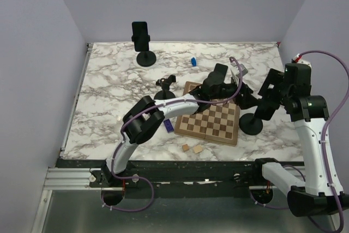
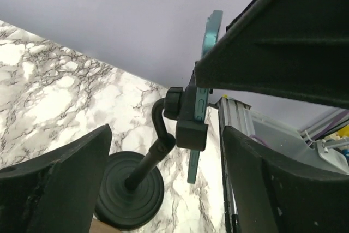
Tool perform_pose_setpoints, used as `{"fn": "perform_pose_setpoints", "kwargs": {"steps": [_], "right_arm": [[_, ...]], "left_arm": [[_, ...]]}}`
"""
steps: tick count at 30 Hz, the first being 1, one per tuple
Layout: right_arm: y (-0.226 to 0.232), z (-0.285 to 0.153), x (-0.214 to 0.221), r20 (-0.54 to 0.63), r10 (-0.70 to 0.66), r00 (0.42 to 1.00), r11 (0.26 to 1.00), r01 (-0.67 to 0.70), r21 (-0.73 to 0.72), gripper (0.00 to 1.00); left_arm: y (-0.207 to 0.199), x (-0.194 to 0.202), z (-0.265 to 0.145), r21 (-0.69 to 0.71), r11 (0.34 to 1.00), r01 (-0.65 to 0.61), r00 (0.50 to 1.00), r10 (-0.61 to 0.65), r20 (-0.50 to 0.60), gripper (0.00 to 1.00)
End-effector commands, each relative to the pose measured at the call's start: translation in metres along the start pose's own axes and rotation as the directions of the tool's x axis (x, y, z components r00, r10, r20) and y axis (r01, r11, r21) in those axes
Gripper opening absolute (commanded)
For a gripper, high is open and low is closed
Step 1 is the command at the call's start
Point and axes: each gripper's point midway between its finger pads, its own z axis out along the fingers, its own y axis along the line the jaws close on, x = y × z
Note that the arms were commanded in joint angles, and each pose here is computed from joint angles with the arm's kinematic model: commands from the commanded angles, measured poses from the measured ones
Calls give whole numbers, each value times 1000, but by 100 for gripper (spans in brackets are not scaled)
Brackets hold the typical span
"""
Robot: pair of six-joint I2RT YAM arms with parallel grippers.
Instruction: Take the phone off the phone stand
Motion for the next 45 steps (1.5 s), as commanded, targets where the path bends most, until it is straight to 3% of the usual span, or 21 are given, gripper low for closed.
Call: {"fn": "perform_pose_setpoints", "kwargs": {"steps": [1, 12, 24, 31, 37, 45], "right_arm": [[7, 6, 8, -20, -51, 999, 998, 50, -49, 100], [-8, 21, 21, -35, -59, 998, 997, 61, 41, 97], [1, 32, 15, -4, -59, 998, 998, 59, 7, 88], [-4, 35, 25, -19, -65, 998, 998, 65, 27, 86], [-4, 34, 24, -10, -72, 997, 997, 72, 22, 57], [5, 34, 23, -16, -80, 997, 996, 80, -27, 1]], "left_arm": [[-23, -24, -18, 84, 996, -25, 1000, 24, 4, 92], [-30, -16, -50, 135, 991, -20, 1000, 22, -14, 78], [-26, -9, -43, 144, 989, 25, 1000, -23, -20, 62], [-29, -4, -31, 168, 985, 34, 999, -27, -45, 60], [-30, -1, -15, 179, 983, 48, 997, -35, -70, 56], [-31, 12, 4, 193, 980, 56, 993, -34, -116, 45]]}}
